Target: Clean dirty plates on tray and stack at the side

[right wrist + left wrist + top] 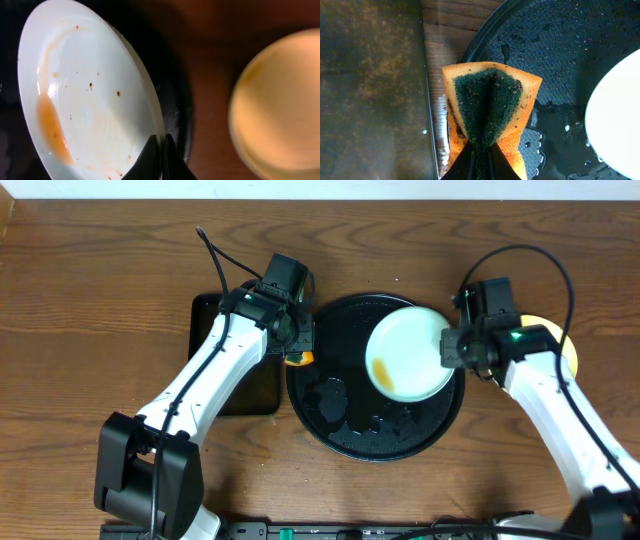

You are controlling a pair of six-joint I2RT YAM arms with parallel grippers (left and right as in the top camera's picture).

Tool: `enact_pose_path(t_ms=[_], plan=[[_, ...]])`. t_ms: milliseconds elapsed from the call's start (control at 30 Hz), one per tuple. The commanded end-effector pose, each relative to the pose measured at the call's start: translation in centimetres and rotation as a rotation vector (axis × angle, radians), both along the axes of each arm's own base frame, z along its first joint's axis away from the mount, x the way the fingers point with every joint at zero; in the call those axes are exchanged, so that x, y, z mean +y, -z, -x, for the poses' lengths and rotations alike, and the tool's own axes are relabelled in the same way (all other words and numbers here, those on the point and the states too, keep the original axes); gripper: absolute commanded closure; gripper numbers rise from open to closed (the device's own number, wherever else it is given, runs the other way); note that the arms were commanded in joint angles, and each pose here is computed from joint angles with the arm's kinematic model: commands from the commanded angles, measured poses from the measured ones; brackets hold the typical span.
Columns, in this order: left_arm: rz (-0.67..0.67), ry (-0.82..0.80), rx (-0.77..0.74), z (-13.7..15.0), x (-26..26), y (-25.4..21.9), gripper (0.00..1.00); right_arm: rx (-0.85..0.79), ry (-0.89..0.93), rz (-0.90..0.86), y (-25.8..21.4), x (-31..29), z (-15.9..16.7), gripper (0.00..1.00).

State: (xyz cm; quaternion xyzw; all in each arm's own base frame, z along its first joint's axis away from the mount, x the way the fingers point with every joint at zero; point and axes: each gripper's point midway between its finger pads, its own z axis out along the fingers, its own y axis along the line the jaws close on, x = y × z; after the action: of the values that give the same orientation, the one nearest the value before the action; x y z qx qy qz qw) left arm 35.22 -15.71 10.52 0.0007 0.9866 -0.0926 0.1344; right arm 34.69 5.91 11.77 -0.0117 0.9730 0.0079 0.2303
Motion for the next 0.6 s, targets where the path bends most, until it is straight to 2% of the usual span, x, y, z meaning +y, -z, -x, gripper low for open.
enact_pose_path(t_ms=[0,267,400,567], plan=[[-0.02,0.008,-0.007,-0.1,0.4,0.1,0.93,-0.134,-0.092,0.189,-3.3,0.1,-1.1,0.99],[-0.019,0.008,-0.008,-0.2,0.4,0.1,0.92,-0.28,-0.202,0.435,-5.9,4.8,-0.4,0.99],[-0.019,0.008,-0.009,-0.2,0.3,0.1,0.93,-0.448,-0.204,0.616,-9.2,7.7,0.7,0.99],[-0.019,0.008,-0.009,-0.2,0.3,0.1,0.92,-0.56,-0.172,0.677,-11.5,9.3,1.3,0.99]])
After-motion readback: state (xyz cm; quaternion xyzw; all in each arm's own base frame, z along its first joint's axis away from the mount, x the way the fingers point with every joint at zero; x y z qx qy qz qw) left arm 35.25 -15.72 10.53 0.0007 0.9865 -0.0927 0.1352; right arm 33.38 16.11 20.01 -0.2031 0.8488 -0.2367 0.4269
